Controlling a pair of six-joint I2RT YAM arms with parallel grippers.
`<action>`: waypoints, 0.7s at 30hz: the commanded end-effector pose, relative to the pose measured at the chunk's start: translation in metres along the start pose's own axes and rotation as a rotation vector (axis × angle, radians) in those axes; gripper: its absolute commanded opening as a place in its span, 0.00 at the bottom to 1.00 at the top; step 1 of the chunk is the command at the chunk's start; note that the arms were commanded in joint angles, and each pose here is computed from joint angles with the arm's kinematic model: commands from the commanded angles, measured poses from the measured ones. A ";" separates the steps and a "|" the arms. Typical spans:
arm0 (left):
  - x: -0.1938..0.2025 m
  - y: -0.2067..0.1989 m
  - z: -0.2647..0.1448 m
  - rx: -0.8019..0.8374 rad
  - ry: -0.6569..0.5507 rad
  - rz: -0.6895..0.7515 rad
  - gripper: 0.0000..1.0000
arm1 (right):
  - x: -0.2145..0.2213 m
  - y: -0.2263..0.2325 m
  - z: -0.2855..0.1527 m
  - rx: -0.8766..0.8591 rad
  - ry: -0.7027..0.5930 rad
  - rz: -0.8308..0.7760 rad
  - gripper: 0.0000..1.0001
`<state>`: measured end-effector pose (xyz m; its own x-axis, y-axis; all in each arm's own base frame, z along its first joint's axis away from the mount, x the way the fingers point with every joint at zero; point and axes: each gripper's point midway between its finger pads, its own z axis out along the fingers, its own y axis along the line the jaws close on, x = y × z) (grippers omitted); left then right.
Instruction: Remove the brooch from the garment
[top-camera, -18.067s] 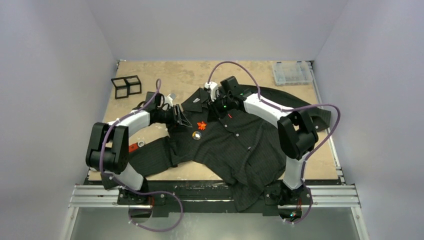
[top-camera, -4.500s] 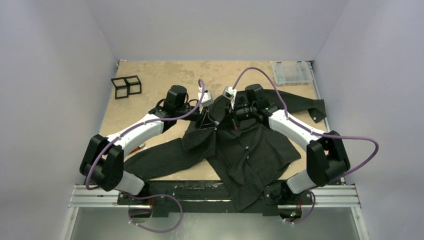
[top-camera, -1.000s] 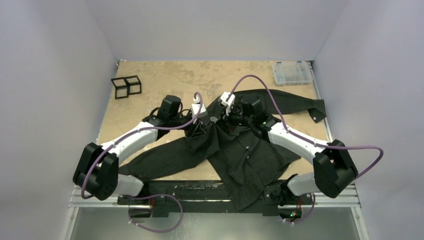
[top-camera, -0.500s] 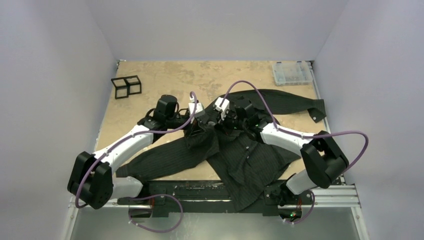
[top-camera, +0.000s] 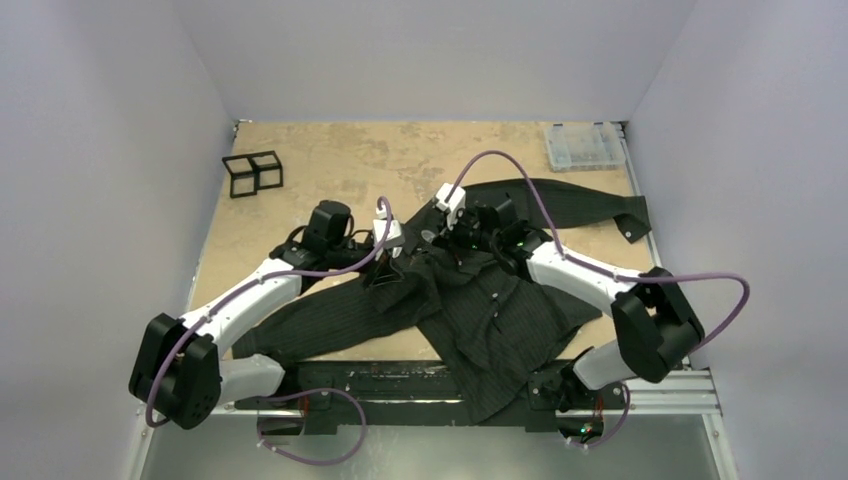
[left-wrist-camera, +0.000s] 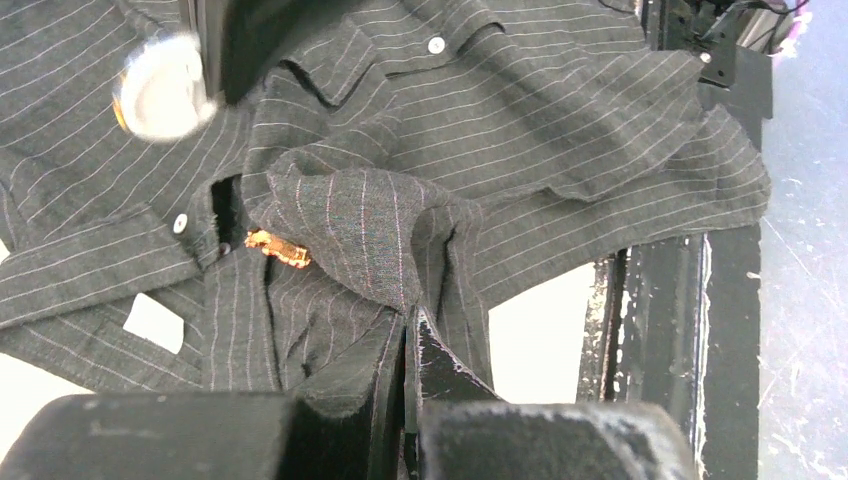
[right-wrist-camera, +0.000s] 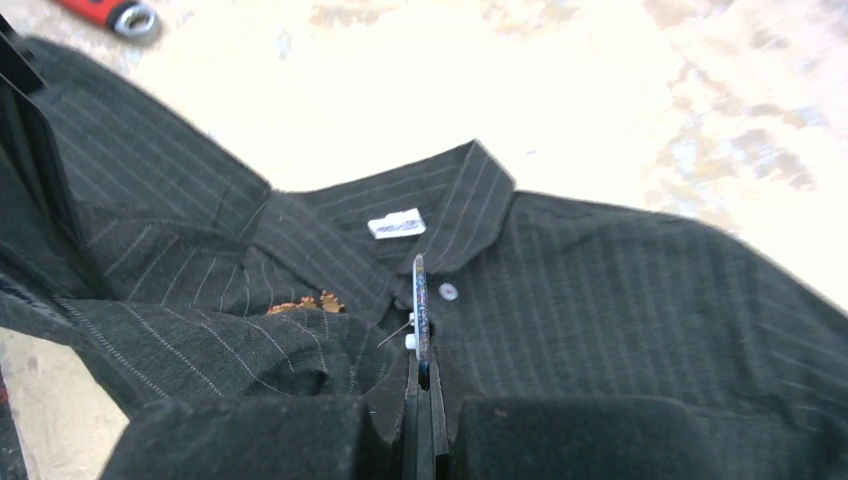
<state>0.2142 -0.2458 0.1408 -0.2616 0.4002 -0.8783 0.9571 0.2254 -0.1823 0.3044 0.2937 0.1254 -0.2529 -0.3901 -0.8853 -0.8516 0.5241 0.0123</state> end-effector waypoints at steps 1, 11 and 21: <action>-0.006 0.016 -0.001 -0.042 0.000 0.027 0.00 | -0.052 -0.017 -0.032 0.022 -0.094 -0.047 0.00; -0.068 0.035 -0.036 -0.136 -0.138 0.079 0.57 | -0.099 0.023 -0.079 -0.274 -0.145 -0.058 0.00; -0.182 -0.025 -0.090 -0.100 -0.347 0.345 0.65 | -0.147 0.073 -0.123 -0.501 -0.257 -0.053 0.00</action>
<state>0.2447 -0.2337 0.3022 0.0391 0.2102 -0.9769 0.9507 0.2931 0.1012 0.2512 0.2928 0.2830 -0.1392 -0.2115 -0.9674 -0.9786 0.1789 0.1017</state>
